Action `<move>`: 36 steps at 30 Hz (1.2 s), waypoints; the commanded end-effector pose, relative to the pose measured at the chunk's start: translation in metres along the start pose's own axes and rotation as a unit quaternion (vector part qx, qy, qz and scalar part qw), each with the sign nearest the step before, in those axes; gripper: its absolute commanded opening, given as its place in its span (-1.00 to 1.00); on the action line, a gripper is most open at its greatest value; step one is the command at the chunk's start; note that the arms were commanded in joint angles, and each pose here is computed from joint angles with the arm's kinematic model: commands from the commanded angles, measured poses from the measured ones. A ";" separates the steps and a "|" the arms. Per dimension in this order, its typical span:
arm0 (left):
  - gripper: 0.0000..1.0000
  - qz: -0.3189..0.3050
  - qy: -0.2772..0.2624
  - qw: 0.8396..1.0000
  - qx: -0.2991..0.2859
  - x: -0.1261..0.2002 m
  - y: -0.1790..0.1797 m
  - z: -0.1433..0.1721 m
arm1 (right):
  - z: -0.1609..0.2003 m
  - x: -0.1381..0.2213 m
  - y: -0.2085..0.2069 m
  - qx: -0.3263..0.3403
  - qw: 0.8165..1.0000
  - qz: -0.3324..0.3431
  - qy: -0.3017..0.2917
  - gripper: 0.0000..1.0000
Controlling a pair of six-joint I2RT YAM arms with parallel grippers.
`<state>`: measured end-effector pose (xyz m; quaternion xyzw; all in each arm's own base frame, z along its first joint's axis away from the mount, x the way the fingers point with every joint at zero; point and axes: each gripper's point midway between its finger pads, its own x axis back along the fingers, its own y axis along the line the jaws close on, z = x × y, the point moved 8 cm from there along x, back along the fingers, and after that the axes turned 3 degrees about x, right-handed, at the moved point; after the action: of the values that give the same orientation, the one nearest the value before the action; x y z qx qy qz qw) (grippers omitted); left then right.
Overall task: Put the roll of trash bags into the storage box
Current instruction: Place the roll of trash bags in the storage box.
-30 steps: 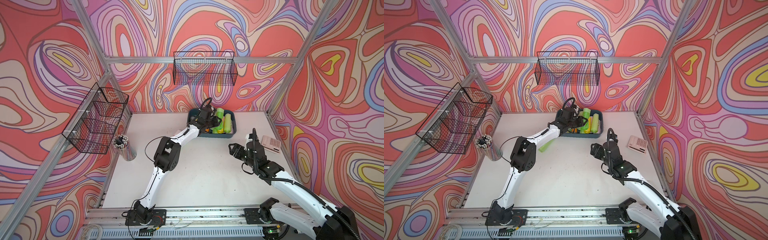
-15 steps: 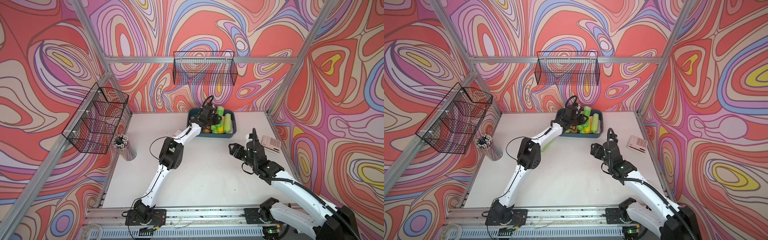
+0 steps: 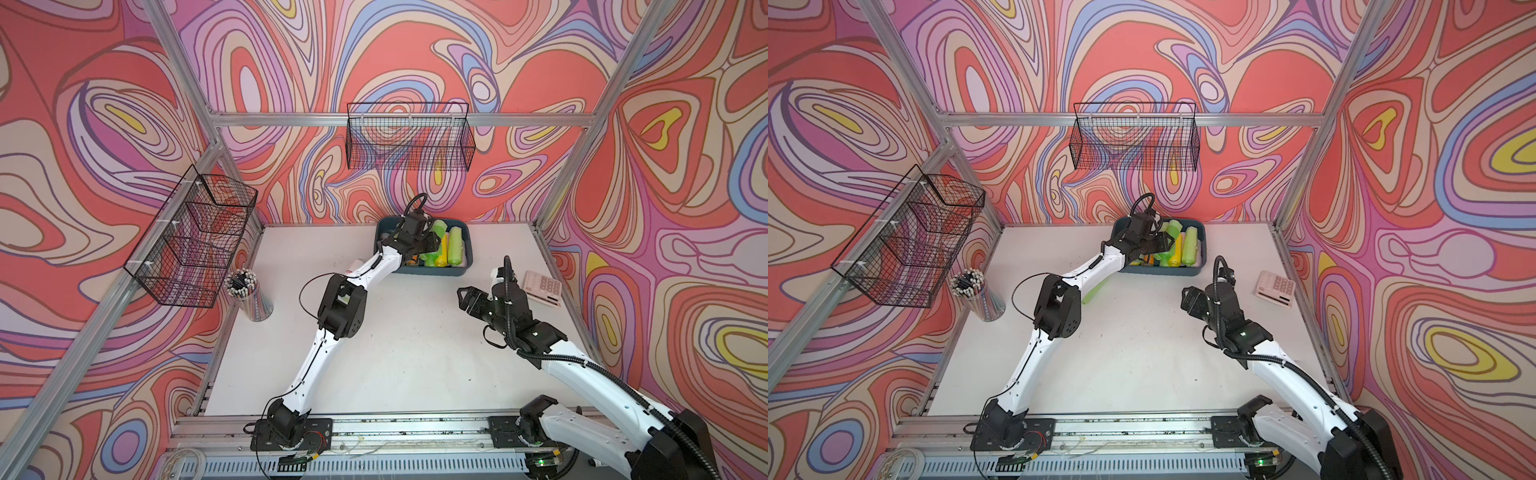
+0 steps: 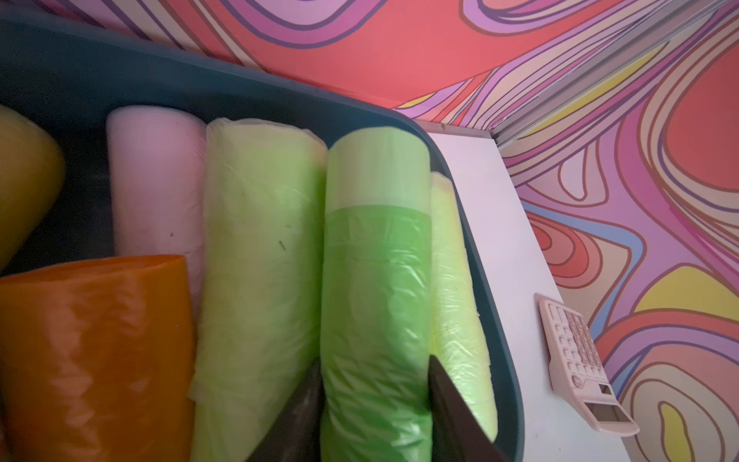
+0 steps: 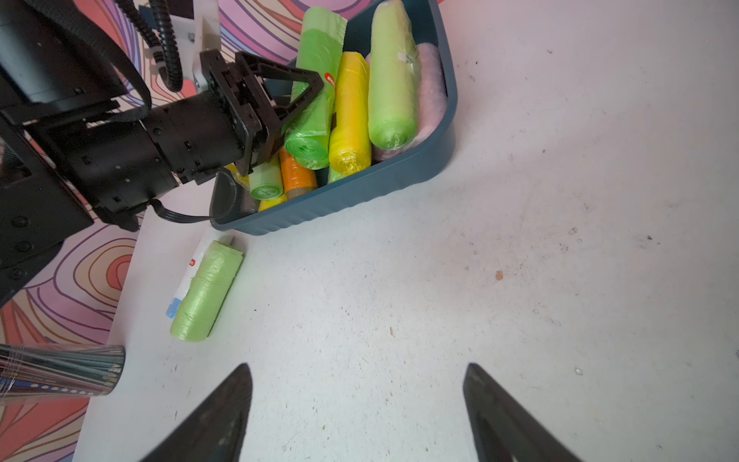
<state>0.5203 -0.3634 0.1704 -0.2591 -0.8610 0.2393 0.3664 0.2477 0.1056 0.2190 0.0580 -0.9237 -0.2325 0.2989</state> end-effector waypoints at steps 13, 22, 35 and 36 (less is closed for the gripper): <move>1.00 0.024 -0.029 0.998 -0.043 0.042 -0.026 -0.020 | -0.005 0.004 0.006 -0.003 1.000 -0.013 -0.004 0.72; 1.00 0.017 -0.030 0.998 -0.051 0.064 -0.027 -0.017 | -0.007 0.004 0.010 -0.021 0.999 -0.027 -0.002 0.91; 1.00 -0.033 -0.064 0.995 -0.074 0.147 -0.024 -0.005 | -0.014 -0.014 0.034 -0.027 0.996 -0.086 0.021 0.96; 1.00 -0.042 -0.070 0.994 -0.076 0.155 -0.021 -0.004 | -0.016 -0.016 0.035 -0.024 0.996 -0.080 0.024 0.96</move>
<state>0.4324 -0.2985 0.2433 -0.2530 -0.8875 0.1857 0.3374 0.2619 0.1245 0.2235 0.1062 -0.9048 -0.2655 0.3154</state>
